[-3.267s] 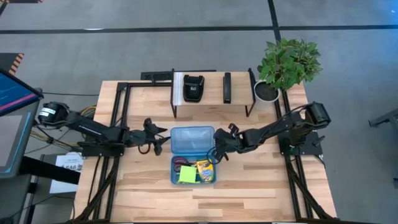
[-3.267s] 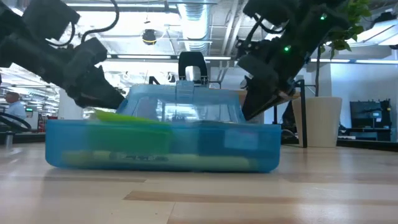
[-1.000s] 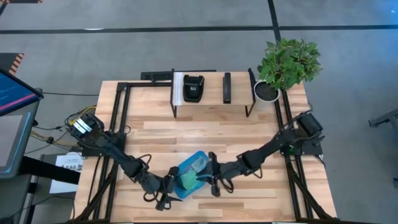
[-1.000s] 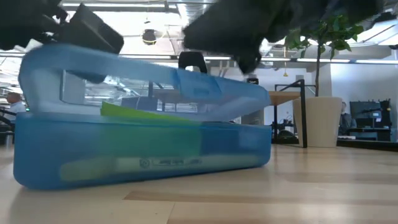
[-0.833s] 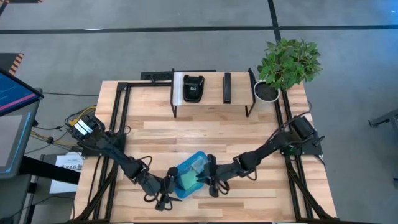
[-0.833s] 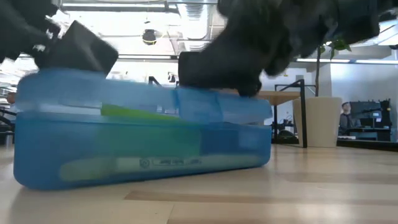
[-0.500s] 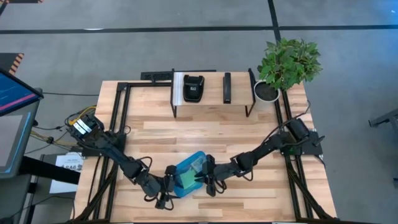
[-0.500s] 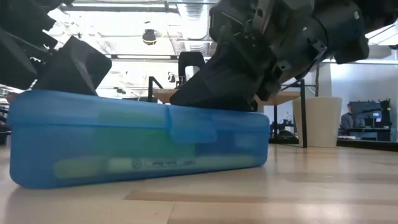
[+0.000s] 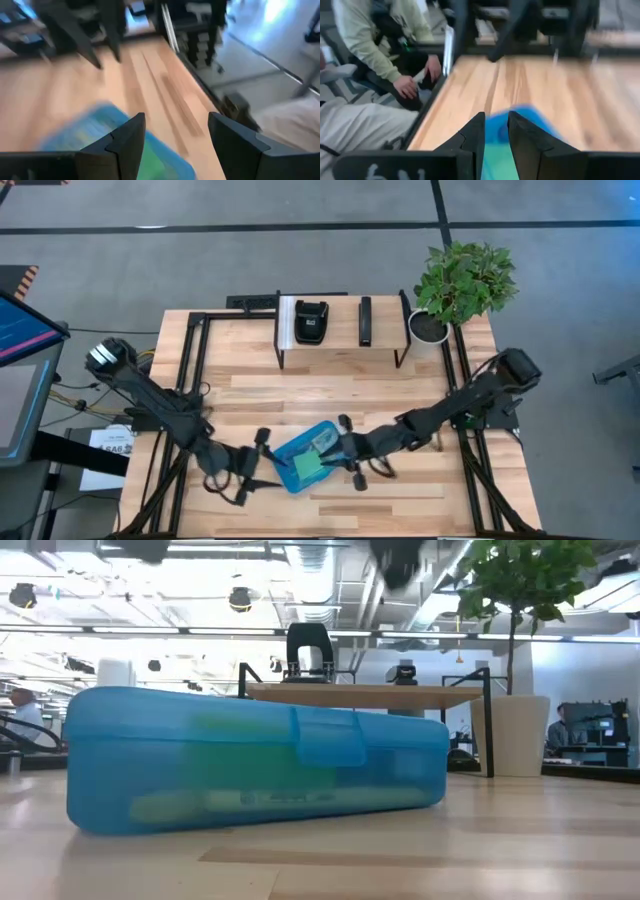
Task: Pack school essentials
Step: Return to Home Position
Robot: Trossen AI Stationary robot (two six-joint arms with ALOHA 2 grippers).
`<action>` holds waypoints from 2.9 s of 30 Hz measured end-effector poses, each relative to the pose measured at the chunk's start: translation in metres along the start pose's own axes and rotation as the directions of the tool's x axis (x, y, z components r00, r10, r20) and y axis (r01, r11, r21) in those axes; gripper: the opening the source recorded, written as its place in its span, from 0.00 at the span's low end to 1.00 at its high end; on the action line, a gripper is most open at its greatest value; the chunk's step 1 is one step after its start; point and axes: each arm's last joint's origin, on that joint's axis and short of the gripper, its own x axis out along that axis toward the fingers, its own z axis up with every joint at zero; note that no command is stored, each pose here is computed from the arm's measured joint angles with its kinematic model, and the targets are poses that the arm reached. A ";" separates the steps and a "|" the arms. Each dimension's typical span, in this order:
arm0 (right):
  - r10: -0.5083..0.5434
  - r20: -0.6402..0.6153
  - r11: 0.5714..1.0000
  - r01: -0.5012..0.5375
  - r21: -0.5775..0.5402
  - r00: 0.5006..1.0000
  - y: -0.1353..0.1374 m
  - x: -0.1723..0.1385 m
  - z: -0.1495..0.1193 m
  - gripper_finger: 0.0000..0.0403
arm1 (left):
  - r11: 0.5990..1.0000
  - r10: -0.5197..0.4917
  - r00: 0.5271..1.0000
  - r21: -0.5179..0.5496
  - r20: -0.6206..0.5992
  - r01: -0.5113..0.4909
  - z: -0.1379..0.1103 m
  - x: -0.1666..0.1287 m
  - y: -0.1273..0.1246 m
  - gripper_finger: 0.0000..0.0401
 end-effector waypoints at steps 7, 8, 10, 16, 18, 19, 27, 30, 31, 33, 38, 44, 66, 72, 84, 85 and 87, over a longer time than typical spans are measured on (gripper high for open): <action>0.010 0.125 0.986 0.011 -0.166 0.992 -0.007 -0.047 0.037 0.27 | 0.992 0.042 0.965 0.105 0.258 -0.071 0.035 -0.055 0.021 0.41; 0.003 0.131 0.985 0.019 -0.172 0.991 -0.010 -0.054 0.036 0.27 | 0.992 0.038 0.956 0.107 0.291 -0.072 0.033 -0.063 0.026 0.37; -0.010 0.162 0.983 0.039 -0.177 0.987 -0.019 -0.067 0.035 0.26 | 0.992 0.044 0.934 0.096 0.354 -0.083 0.029 -0.077 0.037 0.29; -0.083 0.279 0.976 0.134 -0.171 0.957 -0.052 -0.109 0.020 0.20 | 0.984 0.148 0.876 0.025 0.460 -0.179 0.007 -0.111 0.078 0.03; -0.109 0.323 0.974 0.165 -0.153 0.940 -0.062 -0.123 0.014 0.17 | 0.983 0.157 0.854 0.006 0.497 -0.184 0.000 -0.122 0.089 0.02; -0.122 0.339 0.972 0.181 -0.150 0.933 -0.067 -0.129 0.011 0.16 | 0.982 0.163 0.837 -0.002 0.523 -0.190 -0.003 -0.128 0.094 0.02; -0.119 0.416 0.960 0.211 -0.183 0.902 -0.091 -0.163 -0.011 0.03 | 0.980 0.168 0.768 -0.023 0.618 -0.196 -0.037 -0.159 0.110 0.00; -0.119 0.448 0.956 0.224 -0.188 0.886 -0.101 -0.172 -0.017 0.02 | 0.976 0.194 0.766 -0.045 0.613 -0.211 -0.048 -0.164 0.112 0.00; -0.118 0.457 0.955 0.227 -0.191 0.882 -0.104 -0.175 -0.019 0.02 | 0.975 0.200 0.766 -0.052 0.611 -0.214 -0.051 -0.166 0.112 0.00; -0.117 0.471 0.953 0.232 -0.195 0.875 -0.110 -0.182 -0.023 0.04 | 0.974 0.207 0.779 -0.053 0.592 -0.218 -0.056 -0.169 0.113 0.00; -0.115 0.507 0.945 0.252 -0.210 0.854 -0.121 -0.201 -0.035 0.02 | 0.976 0.210 0.837 -0.051 0.506 -0.214 -0.066 -0.165 0.113 0.00; -0.160 0.548 0.941 0.295 -0.168 0.821 -0.132 -0.225 -0.055 0.02 | 0.978 0.209 0.890 -0.074 0.405 -0.195 -0.075 -0.161 0.113 0.00; -0.338 0.353 0.940 0.329 0.087 0.873 -0.151 -0.232 -0.105 0.02 | 0.885 0.340 0.939 -0.357 0.058 -0.298 -0.108 -0.153 0.116 0.00; -0.416 0.313 0.909 0.395 0.132 0.854 -0.156 -0.233 -0.109 0.04 | 0.886 0.331 0.942 -0.362 0.060 -0.289 -0.108 -0.153 0.116 0.00; -0.434 0.204 0.899 0.408 0.159 0.878 -0.157 -0.231 -0.120 0.07 | 0.886 0.332 0.941 -0.363 0.061 -0.289 -0.108 -0.153 0.116 0.00; -0.434 0.196 0.899 0.408 0.161 0.879 -0.157 -0.231 -0.121 0.07 | 0.886 0.332 0.941 -0.363 0.061 -0.289 -0.108 -0.153 0.116 0.00; -0.435 0.178 0.897 0.409 0.164 0.883 -0.158 -0.230 -0.123 0.06 | 0.886 0.332 0.941 -0.363 0.061 -0.289 -0.108 -0.153 0.116 0.00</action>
